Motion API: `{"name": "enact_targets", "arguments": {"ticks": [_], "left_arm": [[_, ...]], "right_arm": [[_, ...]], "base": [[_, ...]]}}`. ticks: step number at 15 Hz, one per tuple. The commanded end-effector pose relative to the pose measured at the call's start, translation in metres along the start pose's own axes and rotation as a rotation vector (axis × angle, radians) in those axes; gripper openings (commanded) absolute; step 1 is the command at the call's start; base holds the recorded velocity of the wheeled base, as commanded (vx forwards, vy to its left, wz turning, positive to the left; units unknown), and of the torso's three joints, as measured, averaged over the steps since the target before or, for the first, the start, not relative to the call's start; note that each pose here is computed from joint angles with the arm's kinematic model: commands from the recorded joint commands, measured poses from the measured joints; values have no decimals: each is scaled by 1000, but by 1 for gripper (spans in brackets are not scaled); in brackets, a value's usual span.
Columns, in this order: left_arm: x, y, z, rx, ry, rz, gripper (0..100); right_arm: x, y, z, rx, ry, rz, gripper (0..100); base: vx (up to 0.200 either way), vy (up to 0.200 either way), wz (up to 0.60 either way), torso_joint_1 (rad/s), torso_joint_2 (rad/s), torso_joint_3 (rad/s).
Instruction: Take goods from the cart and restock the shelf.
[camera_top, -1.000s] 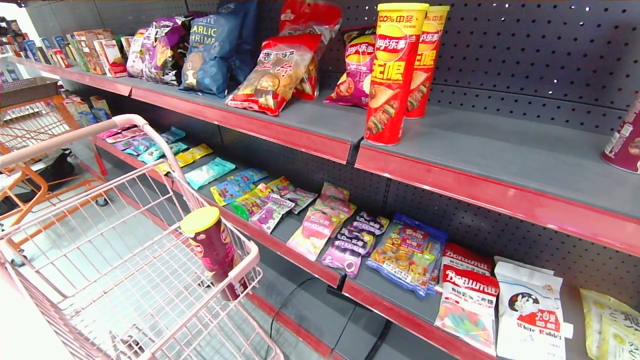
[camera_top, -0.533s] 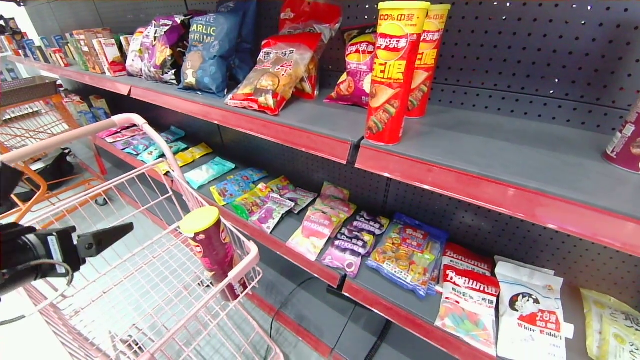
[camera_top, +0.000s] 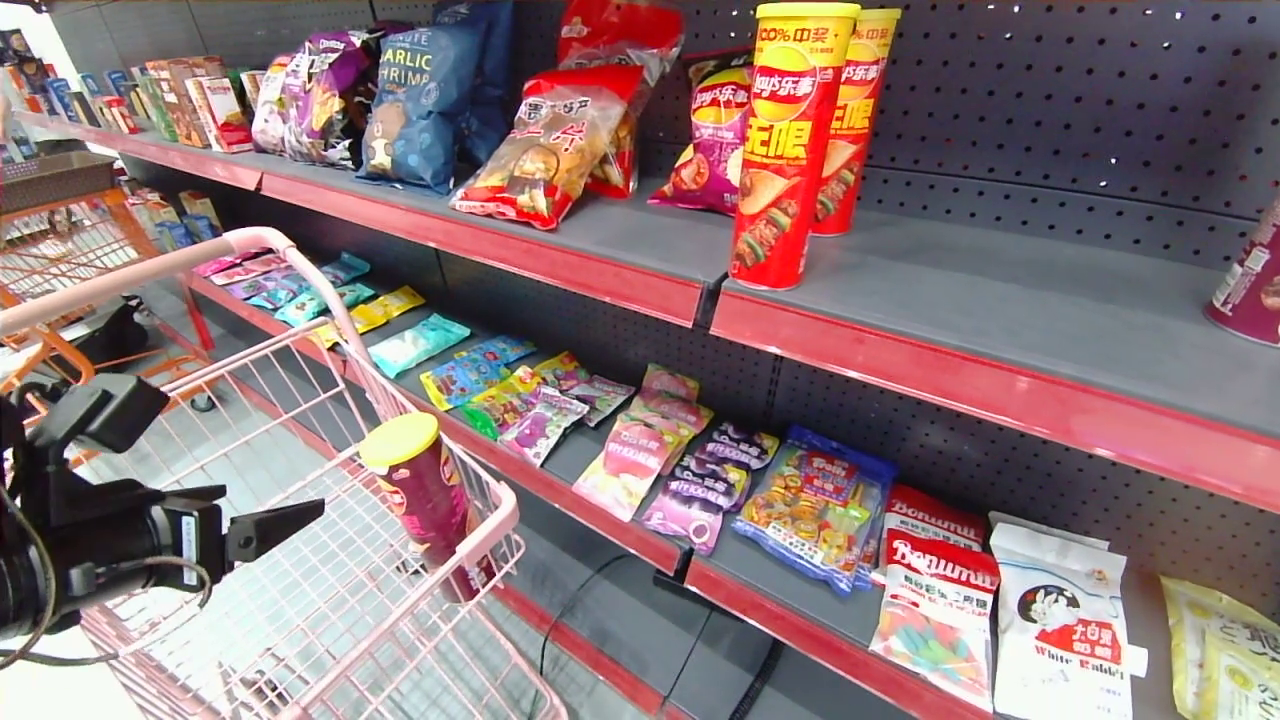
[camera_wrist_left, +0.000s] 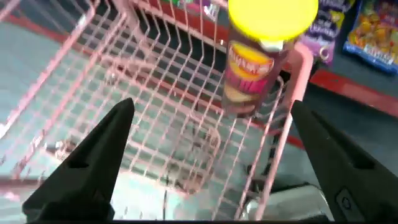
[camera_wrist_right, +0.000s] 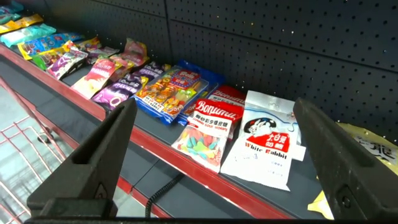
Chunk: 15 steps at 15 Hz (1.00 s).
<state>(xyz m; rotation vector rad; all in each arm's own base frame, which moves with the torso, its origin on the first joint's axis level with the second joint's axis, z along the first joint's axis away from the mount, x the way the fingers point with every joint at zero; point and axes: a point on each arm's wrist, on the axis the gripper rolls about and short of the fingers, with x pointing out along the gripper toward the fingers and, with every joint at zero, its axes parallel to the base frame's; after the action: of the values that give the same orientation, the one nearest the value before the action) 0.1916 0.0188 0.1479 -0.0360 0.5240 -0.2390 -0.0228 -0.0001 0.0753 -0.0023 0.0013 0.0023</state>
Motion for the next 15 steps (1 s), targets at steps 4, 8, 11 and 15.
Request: {"name": "enact_targets", "arguments": {"ticks": [4, 8, 11, 15], "left_arm": [[37, -1, -6, 82, 39, -121, 100], [59, 3, -7, 120, 68, -178, 100], [79, 6, -7, 164, 50, -199, 100], [101, 2, -10, 182, 45, -284, 100]], "right_arm": [[0, 0, 0, -5, 0, 1, 100], [0, 0, 0, -5, 0, 1, 100], [0, 0, 0, -5, 0, 2, 100], [0, 0, 0, -5, 0, 1, 100]], "base": [[0, 0, 0, 0, 0, 0], [0, 0, 0, 0, 0, 0], [0, 0, 0, 0, 0, 0], [0, 0, 0, 0, 0, 0]]}}
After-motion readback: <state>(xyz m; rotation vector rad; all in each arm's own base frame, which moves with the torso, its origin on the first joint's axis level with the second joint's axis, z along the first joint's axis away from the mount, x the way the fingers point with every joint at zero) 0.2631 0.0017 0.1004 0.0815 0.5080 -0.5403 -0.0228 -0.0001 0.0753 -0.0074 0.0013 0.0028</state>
